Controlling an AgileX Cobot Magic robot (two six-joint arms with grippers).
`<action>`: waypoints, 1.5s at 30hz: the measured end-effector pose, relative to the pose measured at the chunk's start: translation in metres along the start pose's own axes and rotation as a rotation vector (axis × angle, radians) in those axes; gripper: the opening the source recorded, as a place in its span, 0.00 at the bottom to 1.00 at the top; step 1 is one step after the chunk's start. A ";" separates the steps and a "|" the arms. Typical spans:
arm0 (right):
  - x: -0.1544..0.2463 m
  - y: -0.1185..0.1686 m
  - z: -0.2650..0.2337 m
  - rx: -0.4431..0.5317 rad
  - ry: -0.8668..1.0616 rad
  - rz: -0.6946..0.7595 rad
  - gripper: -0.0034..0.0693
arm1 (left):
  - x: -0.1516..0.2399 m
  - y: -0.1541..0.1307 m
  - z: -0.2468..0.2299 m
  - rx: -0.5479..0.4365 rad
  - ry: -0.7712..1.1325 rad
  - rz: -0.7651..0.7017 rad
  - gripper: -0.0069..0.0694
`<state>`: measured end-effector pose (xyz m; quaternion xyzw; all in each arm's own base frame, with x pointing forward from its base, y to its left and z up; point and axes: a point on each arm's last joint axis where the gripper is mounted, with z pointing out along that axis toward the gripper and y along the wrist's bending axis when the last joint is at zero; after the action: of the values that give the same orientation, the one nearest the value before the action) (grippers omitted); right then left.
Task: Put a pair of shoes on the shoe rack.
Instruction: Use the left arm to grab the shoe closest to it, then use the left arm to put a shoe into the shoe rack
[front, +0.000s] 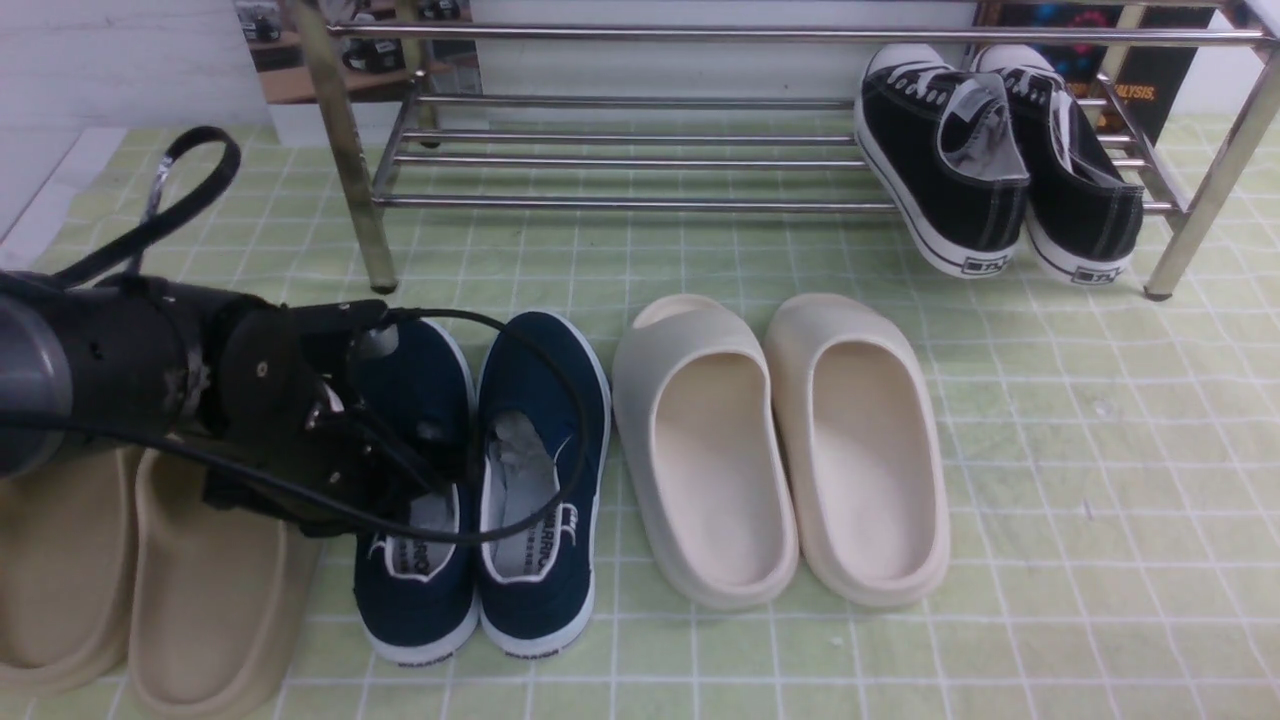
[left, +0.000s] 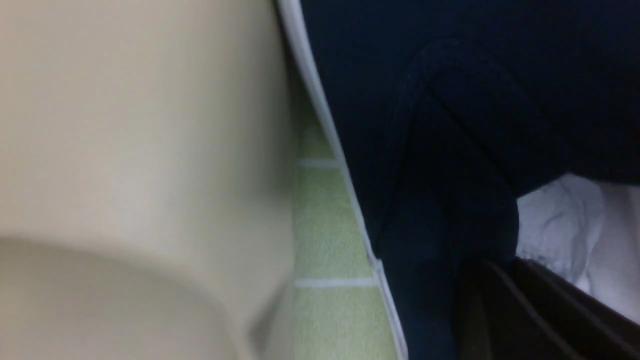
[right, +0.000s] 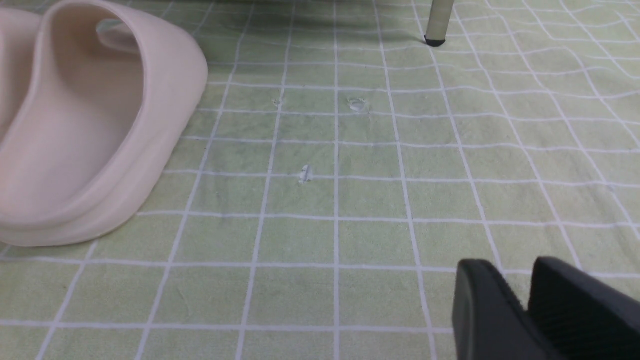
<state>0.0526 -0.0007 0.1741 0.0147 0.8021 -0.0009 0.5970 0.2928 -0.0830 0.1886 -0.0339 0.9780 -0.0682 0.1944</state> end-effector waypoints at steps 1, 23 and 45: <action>0.000 0.000 0.000 0.000 0.000 0.000 0.30 | -0.002 -0.001 -0.004 -0.004 0.000 -0.005 0.11; 0.000 0.000 0.000 0.000 0.000 0.000 0.35 | -0.098 -0.037 -0.117 0.064 -0.214 0.010 0.11; 0.000 0.000 0.000 0.000 0.000 0.000 0.37 | -0.212 -0.070 0.009 0.146 -0.492 0.013 0.11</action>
<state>0.0526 -0.0007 0.1741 0.0147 0.8021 -0.0009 0.5970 0.4949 -0.1341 0.2702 -0.0293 0.8938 -0.1270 0.4290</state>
